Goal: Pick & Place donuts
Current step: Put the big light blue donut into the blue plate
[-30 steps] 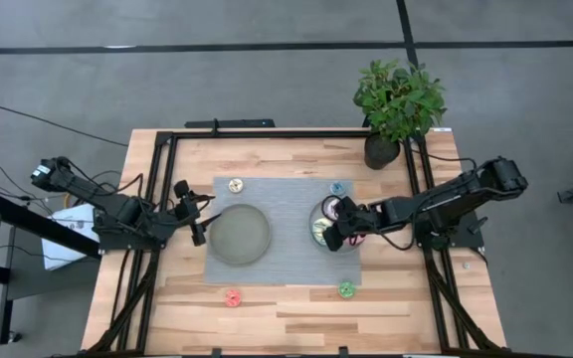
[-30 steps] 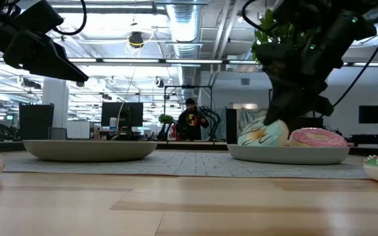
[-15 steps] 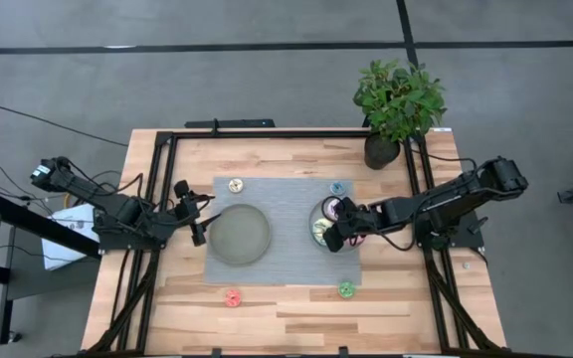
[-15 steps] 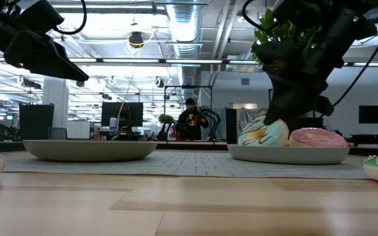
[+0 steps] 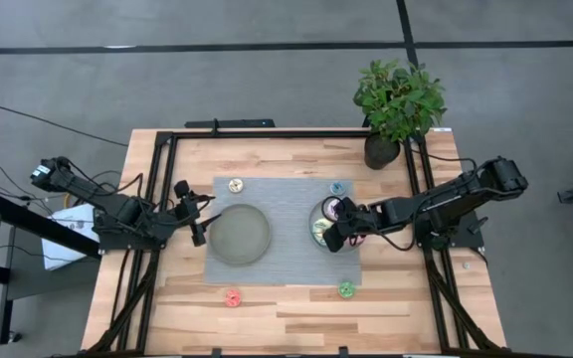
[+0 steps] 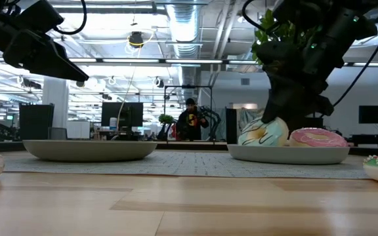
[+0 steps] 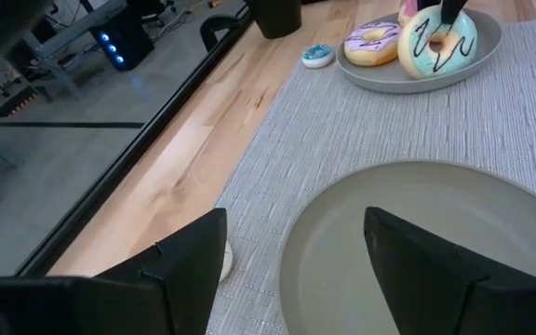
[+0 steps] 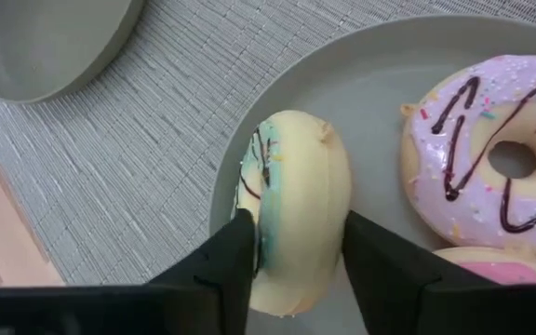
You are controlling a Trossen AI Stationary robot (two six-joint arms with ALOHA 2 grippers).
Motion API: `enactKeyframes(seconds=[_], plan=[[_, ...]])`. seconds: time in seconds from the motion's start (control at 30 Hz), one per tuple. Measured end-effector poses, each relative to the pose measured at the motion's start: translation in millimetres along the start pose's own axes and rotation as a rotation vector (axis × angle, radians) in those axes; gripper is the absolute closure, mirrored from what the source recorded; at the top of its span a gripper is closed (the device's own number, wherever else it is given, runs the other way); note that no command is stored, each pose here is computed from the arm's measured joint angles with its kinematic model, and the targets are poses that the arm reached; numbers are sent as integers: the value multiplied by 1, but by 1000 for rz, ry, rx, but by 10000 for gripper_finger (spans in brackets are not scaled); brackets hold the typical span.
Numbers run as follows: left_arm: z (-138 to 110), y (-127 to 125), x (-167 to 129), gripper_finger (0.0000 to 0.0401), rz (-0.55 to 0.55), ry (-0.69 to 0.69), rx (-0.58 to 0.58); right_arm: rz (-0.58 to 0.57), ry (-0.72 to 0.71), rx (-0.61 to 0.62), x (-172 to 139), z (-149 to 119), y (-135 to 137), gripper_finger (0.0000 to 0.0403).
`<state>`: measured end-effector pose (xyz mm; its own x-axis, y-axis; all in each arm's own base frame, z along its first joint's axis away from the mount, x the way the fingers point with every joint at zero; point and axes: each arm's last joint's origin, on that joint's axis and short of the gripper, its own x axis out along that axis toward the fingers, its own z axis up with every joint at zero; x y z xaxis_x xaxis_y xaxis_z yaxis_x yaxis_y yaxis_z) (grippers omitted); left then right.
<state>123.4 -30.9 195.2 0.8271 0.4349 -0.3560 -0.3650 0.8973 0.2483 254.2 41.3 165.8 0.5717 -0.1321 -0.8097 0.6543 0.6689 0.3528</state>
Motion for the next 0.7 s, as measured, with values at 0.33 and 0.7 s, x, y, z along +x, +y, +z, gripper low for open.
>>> enactKeyframes(seconds=[0.33, 0.7], plan=[[-1, 0, 0, 153, 0, 8, 9, 0, -1, 0, 0, 0, 0, 169], [-1, 0, 0, 153, 0, 8, 8, -1, -2, 0, 0, 0, 0, 165]])
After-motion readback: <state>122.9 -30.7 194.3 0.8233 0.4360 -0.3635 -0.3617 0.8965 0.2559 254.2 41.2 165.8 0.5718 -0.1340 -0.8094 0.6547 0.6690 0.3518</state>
